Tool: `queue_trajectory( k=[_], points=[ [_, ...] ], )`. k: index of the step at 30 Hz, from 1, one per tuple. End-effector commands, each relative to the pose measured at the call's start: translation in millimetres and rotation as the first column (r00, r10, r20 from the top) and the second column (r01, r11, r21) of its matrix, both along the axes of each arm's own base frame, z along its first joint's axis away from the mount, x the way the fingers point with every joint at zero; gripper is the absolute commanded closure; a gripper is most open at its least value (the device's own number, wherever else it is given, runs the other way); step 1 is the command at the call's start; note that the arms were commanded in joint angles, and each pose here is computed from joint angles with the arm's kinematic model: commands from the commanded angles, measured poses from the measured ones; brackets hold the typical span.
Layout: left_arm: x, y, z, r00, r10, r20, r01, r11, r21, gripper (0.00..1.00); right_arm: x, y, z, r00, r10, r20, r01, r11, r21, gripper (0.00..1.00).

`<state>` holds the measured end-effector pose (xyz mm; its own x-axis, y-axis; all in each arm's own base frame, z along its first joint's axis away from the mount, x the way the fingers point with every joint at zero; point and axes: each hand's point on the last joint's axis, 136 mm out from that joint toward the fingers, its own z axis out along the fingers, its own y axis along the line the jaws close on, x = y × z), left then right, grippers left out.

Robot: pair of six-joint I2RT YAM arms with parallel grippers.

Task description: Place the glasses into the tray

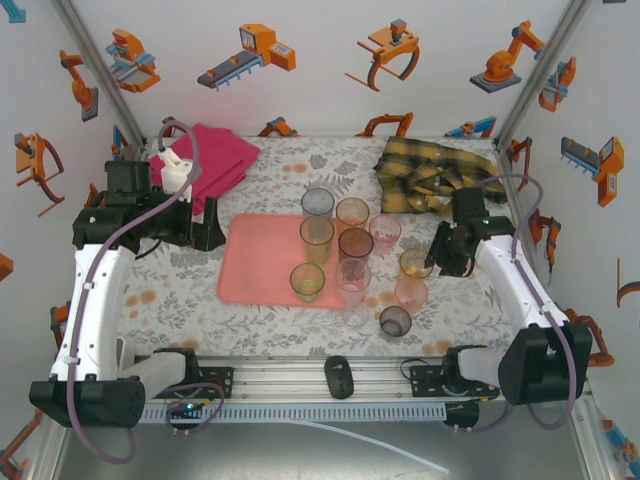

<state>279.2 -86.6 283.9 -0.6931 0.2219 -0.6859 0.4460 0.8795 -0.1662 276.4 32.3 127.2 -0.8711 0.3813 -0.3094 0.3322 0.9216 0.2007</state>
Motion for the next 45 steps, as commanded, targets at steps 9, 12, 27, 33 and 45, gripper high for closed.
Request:
queue_trajectory(
  k=[9, 12, 27, 33, 45],
  points=[
    [-0.6, -4.8, 3.6, 1.0, -0.015, -0.003, 0.015, 1.0, -0.027, 0.02, 21.5, -2.8, -20.4, 1.0, 0.016, 0.008, -0.016, 1.0, -0.005, 0.65],
    [-0.7, -5.2, 2.6, 1.0, -0.017, -0.006, 0.016, 1.0, -0.027, 0.02, 23.9, -3.4, -26.2, 1.0, 0.022, -0.007, -0.022, 1.0, -0.013, 0.67],
    [-0.3, -5.8, 0.4, 1.0, -0.02, -0.012, 0.02, 0.999, -0.028, 0.02, 30.2, -9.6, -37.8, 0.999, 0.04, -0.034, -0.043, 0.997, -0.063, 0.77],
    [-2.9, -7.4, -10.1, 0.999, -0.031, -0.035, 0.03, 0.999, -0.028, 0.02, 33.7, -8.2, -35.4, 0.999, 0.049, -0.022, -0.051, 0.997, -0.059, 0.84],
    [-3.9, -7.8, -9.8, 0.999, -0.034, -0.033, 0.033, 0.999, -0.026, 0.02, 36.3, -9.4, -23.3, 0.997, 0.074, -0.004, -0.074, 0.994, -0.076, 0.9]
  ],
)
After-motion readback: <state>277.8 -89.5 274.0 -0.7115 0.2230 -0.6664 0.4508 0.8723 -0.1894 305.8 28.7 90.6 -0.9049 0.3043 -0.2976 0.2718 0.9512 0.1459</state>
